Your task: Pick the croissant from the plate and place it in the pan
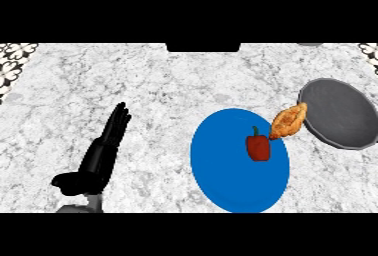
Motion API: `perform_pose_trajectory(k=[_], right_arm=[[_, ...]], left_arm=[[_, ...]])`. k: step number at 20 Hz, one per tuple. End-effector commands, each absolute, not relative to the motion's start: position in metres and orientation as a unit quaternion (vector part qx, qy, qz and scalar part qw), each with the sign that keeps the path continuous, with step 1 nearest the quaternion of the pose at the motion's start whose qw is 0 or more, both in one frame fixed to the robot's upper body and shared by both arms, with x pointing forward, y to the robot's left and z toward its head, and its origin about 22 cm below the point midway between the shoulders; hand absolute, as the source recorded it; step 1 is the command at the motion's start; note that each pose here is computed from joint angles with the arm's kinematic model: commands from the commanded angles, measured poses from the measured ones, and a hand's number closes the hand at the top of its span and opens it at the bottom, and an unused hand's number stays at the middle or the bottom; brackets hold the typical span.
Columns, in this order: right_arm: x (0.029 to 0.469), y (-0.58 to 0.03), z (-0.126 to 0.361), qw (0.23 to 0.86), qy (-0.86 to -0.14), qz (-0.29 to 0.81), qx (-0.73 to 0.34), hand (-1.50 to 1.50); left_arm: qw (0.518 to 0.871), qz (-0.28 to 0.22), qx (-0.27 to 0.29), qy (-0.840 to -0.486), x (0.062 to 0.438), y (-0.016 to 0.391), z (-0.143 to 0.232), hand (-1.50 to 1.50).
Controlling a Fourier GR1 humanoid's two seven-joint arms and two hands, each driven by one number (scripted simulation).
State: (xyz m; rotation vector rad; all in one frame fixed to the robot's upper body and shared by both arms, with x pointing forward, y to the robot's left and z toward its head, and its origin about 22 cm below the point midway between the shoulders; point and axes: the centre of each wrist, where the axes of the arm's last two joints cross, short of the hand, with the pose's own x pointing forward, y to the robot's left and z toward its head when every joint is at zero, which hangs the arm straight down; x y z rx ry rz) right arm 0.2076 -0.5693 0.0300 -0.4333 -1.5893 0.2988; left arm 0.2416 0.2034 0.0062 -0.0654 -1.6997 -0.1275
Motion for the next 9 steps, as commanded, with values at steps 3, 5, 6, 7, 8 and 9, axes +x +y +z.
perform_pose_trajectory(k=[3, 5, 6, 7, 8, 9], right_arm=[[0.197, -0.578, 0.034, 0.641, -0.744, 0.143, -0.118, -1.50], [0.194, -0.574, 0.026, 0.629, -0.754, 0.147, -0.120, -1.50], [0.203, -0.570, 0.027, 0.624, -0.756, 0.145, -0.133, -1.50], [0.206, -0.570, 0.030, 0.619, -0.756, 0.154, -0.146, -1.50], [0.208, -0.566, 0.027, 0.612, -0.758, 0.162, -0.156, -1.50], [0.202, -0.568, 0.025, 0.611, -0.757, 0.166, -0.160, -1.50]], left_arm=[[0.653, -0.062, -0.031, -0.755, 0.248, 0.199, 0.013, 0.00], [0.652, -0.067, -0.030, -0.755, 0.244, 0.206, 0.011, 0.00], [0.659, -0.058, -0.033, -0.749, 0.247, 0.210, 0.008, 0.00], [0.654, -0.054, -0.030, -0.754, 0.232, 0.198, 0.009, 0.00], [0.663, -0.058, -0.031, -0.746, 0.244, 0.202, 0.021, 0.00], [0.658, -0.058, -0.030, -0.750, 0.233, 0.207, 0.009, 0.00]])
